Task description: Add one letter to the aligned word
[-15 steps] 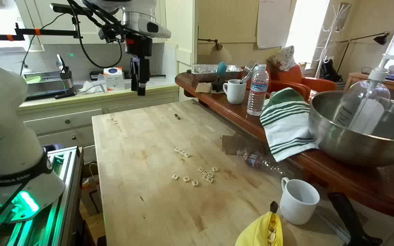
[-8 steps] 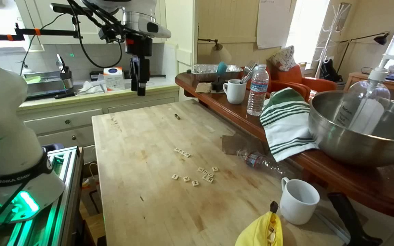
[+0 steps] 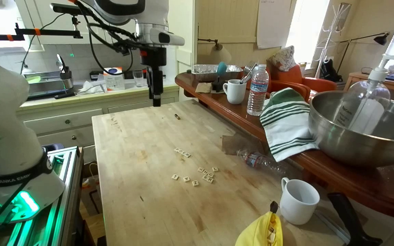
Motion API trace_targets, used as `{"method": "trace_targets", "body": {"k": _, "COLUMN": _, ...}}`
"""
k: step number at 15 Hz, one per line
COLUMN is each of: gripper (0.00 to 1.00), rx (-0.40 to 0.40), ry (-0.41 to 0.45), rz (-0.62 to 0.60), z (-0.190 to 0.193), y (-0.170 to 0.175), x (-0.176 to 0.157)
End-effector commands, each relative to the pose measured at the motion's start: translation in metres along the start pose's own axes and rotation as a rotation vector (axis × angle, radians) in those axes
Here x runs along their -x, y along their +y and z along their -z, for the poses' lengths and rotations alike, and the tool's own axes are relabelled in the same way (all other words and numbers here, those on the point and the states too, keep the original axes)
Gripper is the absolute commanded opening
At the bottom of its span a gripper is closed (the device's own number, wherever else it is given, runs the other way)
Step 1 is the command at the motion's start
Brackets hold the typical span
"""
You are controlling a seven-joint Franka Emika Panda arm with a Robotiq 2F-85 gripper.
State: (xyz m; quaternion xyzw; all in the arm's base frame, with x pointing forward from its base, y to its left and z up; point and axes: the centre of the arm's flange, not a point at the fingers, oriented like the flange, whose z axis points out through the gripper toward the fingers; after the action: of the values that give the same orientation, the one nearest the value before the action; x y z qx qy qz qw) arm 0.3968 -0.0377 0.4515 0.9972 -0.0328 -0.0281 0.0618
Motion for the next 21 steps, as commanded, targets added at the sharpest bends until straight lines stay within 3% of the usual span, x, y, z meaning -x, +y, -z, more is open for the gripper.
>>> {"method": "trace_targets", "body": {"k": 1, "gripper": 1.0, "rx": -0.071, "ry": 0.097, "rz": -0.091, "z": -0.04, "y": 0.029, "x": -0.031}}
{"method": "trace_targets", "body": {"k": 5, "gripper": 1.0, "rx": -0.073, "ry": 0.182, "rz": -0.126, "z": -0.083, "y": 0.057, "x": -0.041}}
{"method": "trace_targets", "body": {"k": 12, "gripper": 1.0, "rx": -0.088, "ry": 0.188, "rz": -0.181, "z": -0.149, "y": 0.103, "x": -0.047}}
{"method": "trace_targets", "body": {"k": 13, "gripper": 1.0, "rx": -0.09, "ry": 0.161, "rz": -0.202, "z": -0.154, "y": 0.107, "x": -0.05}}
{"method": "trace_targets", "body": {"k": 14, "gripper": 1.0, "rx": -0.079, "ry": 0.175, "rz": -0.187, "z": -0.135, "y": 0.097, "x": -0.04}}
{"method": "trace_targets", "body": {"k": 21, "gripper": 1.0, "rx": -0.078, "ry": 0.15, "rz": -0.213, "z": -0.152, "y": 0.104, "x": -0.046}}
